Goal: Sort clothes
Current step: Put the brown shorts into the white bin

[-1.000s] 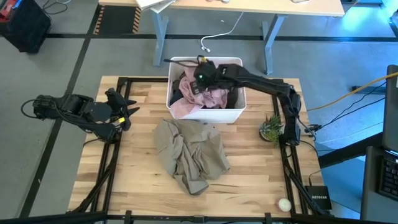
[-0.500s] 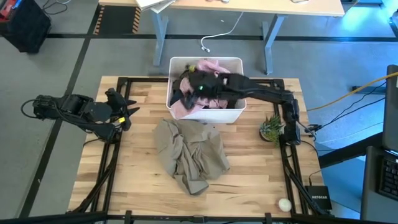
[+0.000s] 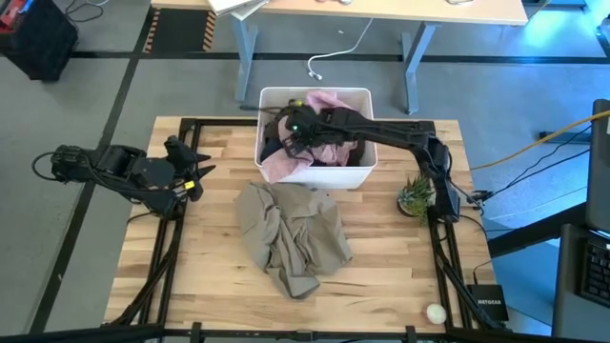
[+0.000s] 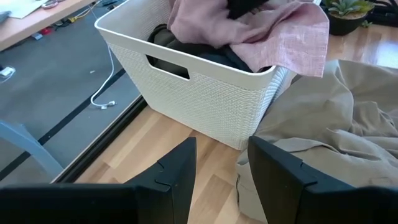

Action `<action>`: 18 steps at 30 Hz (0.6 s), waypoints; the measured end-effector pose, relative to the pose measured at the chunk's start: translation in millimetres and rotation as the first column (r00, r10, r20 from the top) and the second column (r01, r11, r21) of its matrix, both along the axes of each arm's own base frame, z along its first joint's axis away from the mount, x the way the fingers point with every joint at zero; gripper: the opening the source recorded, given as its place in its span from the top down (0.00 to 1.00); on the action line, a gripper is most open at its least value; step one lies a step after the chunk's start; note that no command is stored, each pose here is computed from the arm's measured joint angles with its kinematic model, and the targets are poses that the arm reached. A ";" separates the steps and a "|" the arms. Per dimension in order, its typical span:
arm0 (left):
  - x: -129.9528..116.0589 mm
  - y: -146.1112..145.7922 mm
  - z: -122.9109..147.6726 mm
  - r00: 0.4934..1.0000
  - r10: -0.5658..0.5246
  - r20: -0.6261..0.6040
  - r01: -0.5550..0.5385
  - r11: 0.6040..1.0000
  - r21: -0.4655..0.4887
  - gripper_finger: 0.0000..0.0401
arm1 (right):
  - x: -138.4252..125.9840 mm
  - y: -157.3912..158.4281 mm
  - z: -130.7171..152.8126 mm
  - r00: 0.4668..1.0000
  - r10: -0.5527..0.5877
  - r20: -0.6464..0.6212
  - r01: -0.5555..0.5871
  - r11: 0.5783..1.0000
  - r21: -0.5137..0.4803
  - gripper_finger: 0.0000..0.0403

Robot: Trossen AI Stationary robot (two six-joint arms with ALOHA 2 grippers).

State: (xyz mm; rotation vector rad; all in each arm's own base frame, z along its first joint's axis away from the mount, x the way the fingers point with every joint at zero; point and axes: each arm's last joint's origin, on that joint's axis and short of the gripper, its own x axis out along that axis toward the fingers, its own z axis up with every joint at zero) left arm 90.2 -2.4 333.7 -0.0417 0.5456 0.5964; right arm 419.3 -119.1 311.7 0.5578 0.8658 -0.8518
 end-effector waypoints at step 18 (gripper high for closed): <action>1.3 -0.3 -0.5 1.000 -0.004 -0.011 0.004 1.000 0.007 0.65 | -20.4 -2.7 -94.0 0.979 -0.051 -0.198 0.086 0.981 0.174 0.44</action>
